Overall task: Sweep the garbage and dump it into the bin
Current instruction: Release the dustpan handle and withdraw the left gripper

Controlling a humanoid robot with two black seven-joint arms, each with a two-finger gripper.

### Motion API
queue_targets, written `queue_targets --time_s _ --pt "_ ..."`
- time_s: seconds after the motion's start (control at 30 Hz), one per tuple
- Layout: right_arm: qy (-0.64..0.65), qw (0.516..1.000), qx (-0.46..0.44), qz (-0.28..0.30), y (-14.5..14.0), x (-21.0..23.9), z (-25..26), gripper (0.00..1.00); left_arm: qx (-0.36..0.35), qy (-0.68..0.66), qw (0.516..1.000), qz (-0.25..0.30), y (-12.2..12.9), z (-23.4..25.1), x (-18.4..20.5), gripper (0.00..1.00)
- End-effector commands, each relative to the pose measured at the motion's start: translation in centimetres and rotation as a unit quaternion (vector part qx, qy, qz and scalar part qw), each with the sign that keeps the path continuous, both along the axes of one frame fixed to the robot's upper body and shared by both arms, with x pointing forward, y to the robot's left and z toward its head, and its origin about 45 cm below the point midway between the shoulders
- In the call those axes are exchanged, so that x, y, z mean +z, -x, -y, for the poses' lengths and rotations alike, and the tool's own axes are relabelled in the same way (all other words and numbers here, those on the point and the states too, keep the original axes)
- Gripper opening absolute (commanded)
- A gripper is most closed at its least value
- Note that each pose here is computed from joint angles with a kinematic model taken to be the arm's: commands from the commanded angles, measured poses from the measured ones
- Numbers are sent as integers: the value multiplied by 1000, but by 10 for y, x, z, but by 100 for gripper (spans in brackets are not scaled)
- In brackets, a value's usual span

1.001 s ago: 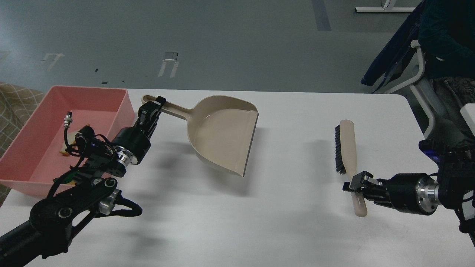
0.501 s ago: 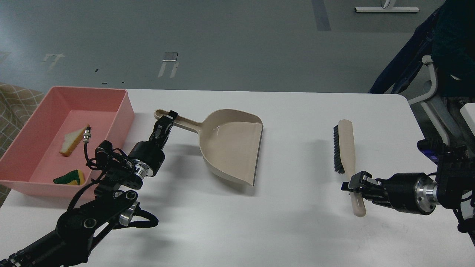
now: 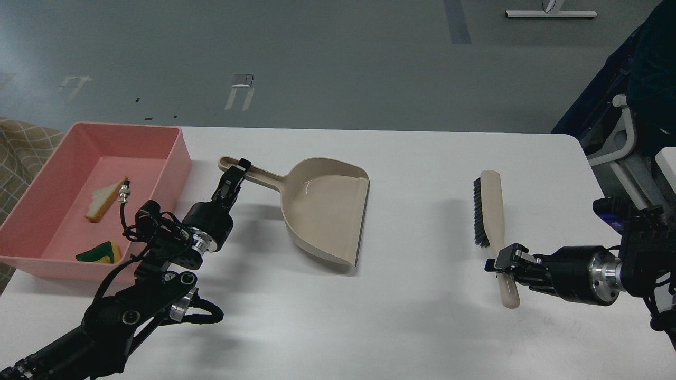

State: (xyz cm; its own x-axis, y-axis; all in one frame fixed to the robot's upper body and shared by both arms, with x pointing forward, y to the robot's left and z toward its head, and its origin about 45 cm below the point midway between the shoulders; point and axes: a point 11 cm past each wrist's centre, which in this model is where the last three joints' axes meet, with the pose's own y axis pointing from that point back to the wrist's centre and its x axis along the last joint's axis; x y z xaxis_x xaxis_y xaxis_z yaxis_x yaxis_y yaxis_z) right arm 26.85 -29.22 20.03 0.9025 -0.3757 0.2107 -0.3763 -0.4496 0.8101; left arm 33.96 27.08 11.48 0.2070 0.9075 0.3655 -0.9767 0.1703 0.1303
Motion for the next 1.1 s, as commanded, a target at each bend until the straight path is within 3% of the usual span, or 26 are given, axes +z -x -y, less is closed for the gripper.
queue_targets --time_s 0.0,0.1,0.17,0.2,0.27,0.3,0.37,0.6,1.07 --pt "0 1000 0 0 0 0 0 0 2 -1 1000 -2 1 -1 -2 11" --pt "0 1000 0 0 0 0 0 0 1 0 1000 -2 1 0 -2 21" --pt "0 1000 0 0 0 0 0 0 1 1 1000 -2 1 1 -2 45" --pt "0 1000 0 0 0 0 0 0 1 1 1000 -2 1 1 -2 51" --pt "0 1000 0 0 0 0 0 0 1 0 1000 0 0 0 -1 73" --pt "0 1000 0 0 0 0 0 0 1 0 1000 0 0 0 -1 73" --pt "0 1000 0 1 0 0 0 0 -1 -3 1000 2 1 -2 -1 84" --pt "0 1000 0 0 0 0 0 0 -2 -5 1000 0 3 -3 -3 97" --pt "0 1000 0 -1 0 0 0 0 -20 -31 999 -35 45 -13 -34 97"
